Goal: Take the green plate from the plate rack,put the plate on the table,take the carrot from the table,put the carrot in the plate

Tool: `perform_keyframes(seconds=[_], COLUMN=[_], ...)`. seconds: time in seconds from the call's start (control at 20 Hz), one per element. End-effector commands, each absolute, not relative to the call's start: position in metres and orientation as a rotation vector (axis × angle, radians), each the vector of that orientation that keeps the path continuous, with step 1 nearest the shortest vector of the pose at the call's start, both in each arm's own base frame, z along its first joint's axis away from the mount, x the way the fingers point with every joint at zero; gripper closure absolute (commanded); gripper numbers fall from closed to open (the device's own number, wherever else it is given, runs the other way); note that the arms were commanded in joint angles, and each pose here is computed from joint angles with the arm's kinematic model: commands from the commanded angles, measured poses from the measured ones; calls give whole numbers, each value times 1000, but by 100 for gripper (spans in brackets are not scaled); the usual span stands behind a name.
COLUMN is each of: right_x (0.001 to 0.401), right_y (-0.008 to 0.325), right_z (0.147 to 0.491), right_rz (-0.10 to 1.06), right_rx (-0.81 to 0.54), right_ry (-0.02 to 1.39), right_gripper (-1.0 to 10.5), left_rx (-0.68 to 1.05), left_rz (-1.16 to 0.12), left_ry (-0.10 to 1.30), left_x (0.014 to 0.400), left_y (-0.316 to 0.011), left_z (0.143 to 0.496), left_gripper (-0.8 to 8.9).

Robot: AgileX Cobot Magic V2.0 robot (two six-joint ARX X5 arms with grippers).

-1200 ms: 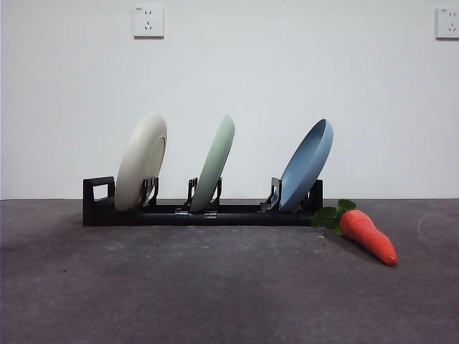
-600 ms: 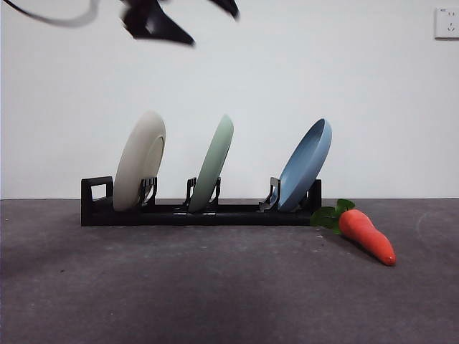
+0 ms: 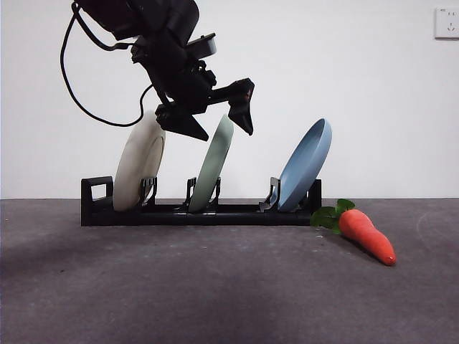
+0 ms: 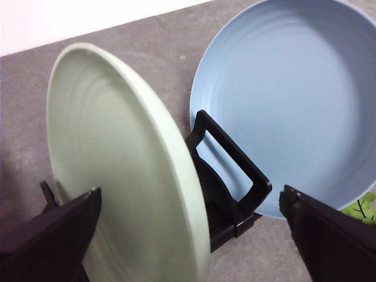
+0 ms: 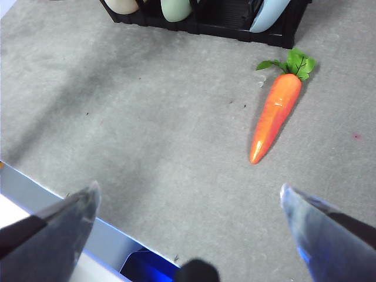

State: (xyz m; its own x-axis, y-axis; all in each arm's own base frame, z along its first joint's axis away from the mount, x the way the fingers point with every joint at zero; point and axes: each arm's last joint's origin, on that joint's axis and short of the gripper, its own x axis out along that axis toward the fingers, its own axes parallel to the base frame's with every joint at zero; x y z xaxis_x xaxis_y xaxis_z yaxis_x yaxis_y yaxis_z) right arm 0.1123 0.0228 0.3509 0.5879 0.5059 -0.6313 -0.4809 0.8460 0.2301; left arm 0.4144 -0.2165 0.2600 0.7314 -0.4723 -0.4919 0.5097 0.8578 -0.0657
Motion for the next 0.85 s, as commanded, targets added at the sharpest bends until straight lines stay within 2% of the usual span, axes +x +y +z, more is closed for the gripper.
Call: perform_keyframes(seconds=[0.05, 0.1, 0.15, 0.25, 0.3, 0.45, 0.5, 0.85], right_x=[112, 112, 112, 112, 112, 112, 112, 112], right_y=[23, 23, 23, 23, 23, 23, 23, 23], right_z=[352, 352, 352, 352, 352, 352, 352, 352], right_rz=[575, 575, 575, 568, 566, 566, 566, 566], right_rx=[39, 39, 40, 62, 68, 68, 68, 68], right_ry=[742, 742, 742, 748, 750, 750, 750, 750], right_gripper=[256, 256, 256, 256, 256, 257, 257, 257], left_rx=[76, 77, 76, 90, 107, 116, 116, 94], left_rz=[-544, -548, -551, -580, -583, -582, -582, -631], left_ry=[525, 526, 529, 547, 564, 591, 590, 555], left_x=[416, 416, 415, 414, 413, 412, 412, 412], left_y=[-221, -222, -222, -223, -222, -222, -222, -223], left_z=[254, 254, 254, 252, 250, 247, 247, 253], left_gripper=[397, 533, 626, 759, 790, 795, 825, 822])
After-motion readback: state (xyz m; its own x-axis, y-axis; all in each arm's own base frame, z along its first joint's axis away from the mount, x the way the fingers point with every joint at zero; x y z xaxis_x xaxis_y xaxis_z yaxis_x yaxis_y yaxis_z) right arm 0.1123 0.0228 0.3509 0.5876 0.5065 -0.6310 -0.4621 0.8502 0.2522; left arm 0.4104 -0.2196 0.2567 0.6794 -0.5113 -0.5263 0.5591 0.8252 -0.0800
